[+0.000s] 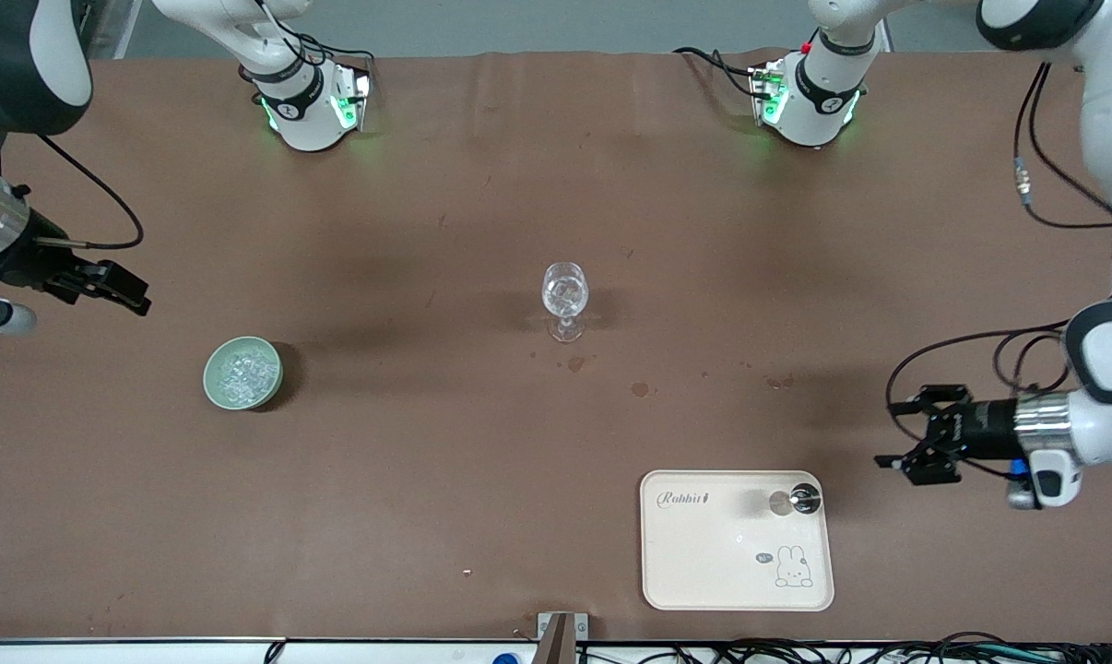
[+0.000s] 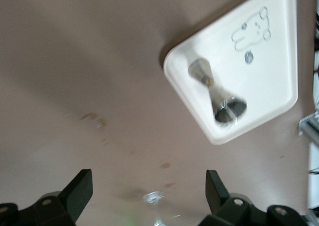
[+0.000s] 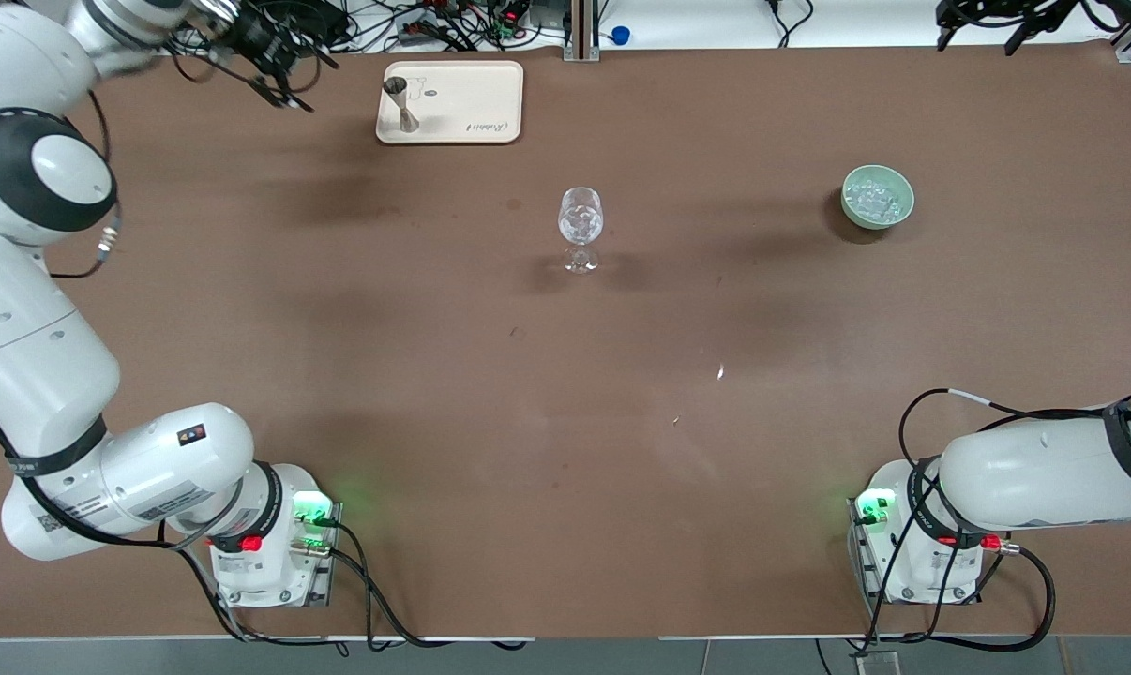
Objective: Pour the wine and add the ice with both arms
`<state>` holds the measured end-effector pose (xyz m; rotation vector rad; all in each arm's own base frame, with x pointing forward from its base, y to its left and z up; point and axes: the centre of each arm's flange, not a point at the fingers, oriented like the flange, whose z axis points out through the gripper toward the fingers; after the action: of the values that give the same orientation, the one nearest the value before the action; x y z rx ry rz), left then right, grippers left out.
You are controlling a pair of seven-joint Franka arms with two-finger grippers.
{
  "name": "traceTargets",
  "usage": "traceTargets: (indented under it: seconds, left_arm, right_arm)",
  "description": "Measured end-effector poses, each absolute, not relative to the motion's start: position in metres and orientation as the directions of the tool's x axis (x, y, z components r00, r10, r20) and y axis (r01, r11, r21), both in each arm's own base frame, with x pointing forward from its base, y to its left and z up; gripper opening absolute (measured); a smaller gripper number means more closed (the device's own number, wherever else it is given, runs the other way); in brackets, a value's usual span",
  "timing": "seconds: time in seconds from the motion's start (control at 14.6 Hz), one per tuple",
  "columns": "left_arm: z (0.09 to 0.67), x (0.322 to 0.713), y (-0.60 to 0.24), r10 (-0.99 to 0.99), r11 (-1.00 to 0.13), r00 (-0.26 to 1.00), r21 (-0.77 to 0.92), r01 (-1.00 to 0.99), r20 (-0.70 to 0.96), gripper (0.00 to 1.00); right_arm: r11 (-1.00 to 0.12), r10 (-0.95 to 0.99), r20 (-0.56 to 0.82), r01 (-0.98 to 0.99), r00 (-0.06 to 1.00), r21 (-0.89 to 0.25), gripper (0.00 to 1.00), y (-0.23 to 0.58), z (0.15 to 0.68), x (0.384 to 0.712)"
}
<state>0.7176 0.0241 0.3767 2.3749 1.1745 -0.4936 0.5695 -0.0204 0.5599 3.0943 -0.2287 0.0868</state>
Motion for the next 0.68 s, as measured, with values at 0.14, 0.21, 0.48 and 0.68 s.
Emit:
traceTargets:
  seconds: [0.14,0.21,0.48,0.68]
  left_arm:
    - [0.436,0.702,0.014,0.656,-0.617,0.636,0.196,0.762,-0.407,1.00]
    - [0.461,0.693,0.003,0.649,-0.656,0.667,0.175,0.734,-0.366,1.00]
    - [0.536,0.659,-0.058,0.577,-0.790,0.788,0.100,0.605,-0.214,1.00]
    - [0.569,0.634,-0.103,0.485,-0.866,0.861,0.055,0.497,-0.157,1.00]
  right_arm:
    - [-0.994,-0.105,0.067,-0.108,0.992,0.037,0.99,-0.040,0.564,0.568]
    - [-0.995,-0.084,0.073,-0.087,0.994,0.039,0.99,-0.050,0.566,0.567]
    - [-0.997,-0.049,0.115,-0.055,0.992,0.045,1.00,-0.062,0.593,0.569]
    - [-0.998,-0.034,0.108,-0.039,0.994,0.044,1.00,-0.051,0.629,0.563]
